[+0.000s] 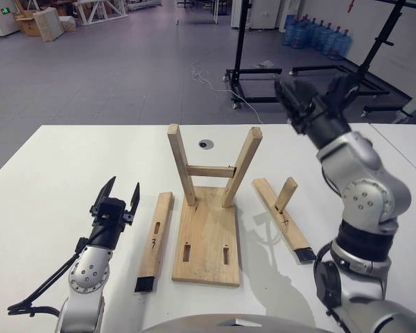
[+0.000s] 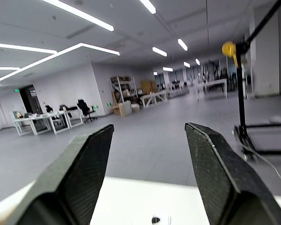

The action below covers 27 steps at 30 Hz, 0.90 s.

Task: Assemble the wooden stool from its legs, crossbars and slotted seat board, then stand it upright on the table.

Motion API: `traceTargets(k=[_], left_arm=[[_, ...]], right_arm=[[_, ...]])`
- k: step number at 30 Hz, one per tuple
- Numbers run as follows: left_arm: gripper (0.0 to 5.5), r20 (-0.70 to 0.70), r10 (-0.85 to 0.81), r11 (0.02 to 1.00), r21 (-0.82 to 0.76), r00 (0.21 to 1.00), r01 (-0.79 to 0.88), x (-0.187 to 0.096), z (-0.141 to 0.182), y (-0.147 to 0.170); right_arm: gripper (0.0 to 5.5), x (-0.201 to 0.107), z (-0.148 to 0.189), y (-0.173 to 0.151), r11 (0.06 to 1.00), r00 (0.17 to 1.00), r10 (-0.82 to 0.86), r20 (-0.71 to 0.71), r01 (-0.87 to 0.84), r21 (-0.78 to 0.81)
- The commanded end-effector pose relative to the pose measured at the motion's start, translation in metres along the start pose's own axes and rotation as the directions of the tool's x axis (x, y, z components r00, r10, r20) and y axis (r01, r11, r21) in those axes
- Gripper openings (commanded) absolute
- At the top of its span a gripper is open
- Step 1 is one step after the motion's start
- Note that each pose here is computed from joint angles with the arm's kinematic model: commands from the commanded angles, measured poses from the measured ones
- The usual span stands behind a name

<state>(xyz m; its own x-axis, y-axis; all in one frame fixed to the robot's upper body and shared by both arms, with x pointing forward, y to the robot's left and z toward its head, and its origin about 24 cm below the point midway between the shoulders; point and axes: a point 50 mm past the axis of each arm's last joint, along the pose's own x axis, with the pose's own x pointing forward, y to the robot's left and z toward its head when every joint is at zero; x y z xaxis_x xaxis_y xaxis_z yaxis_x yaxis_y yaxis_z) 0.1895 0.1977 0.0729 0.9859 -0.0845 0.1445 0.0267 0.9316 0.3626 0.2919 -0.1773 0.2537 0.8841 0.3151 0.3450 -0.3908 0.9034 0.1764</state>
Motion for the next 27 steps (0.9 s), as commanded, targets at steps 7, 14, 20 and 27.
traceTargets(k=[7,14,20,27], left_arm=[[2.89,-0.05,0.063,0.997,-0.045,0.997,-0.066,-0.026,0.0,-0.011],[2.89,-0.098,0.056,0.995,-0.071,0.994,-0.063,-0.038,-0.001,-0.027],[2.89,-0.101,0.06,0.995,-0.079,0.993,-0.069,-0.043,0.002,-0.029],[2.89,-0.104,0.029,0.995,-0.091,0.994,-0.038,-0.044,0.004,-0.029]], right_arm=[[2.82,-0.077,-0.056,-0.08,0.958,0.909,-0.261,-0.324,0.203,-0.202],[3.31,-0.152,-0.082,-0.087,0.963,0.762,-0.266,-0.59,0.178,-0.204],[3.5,-0.189,-0.09,-0.066,0.986,0.631,-0.16,-0.759,0.059,-0.158],[3.5,-0.189,-0.104,-0.043,0.987,0.53,-0.139,-0.837,0.011,-0.157]])
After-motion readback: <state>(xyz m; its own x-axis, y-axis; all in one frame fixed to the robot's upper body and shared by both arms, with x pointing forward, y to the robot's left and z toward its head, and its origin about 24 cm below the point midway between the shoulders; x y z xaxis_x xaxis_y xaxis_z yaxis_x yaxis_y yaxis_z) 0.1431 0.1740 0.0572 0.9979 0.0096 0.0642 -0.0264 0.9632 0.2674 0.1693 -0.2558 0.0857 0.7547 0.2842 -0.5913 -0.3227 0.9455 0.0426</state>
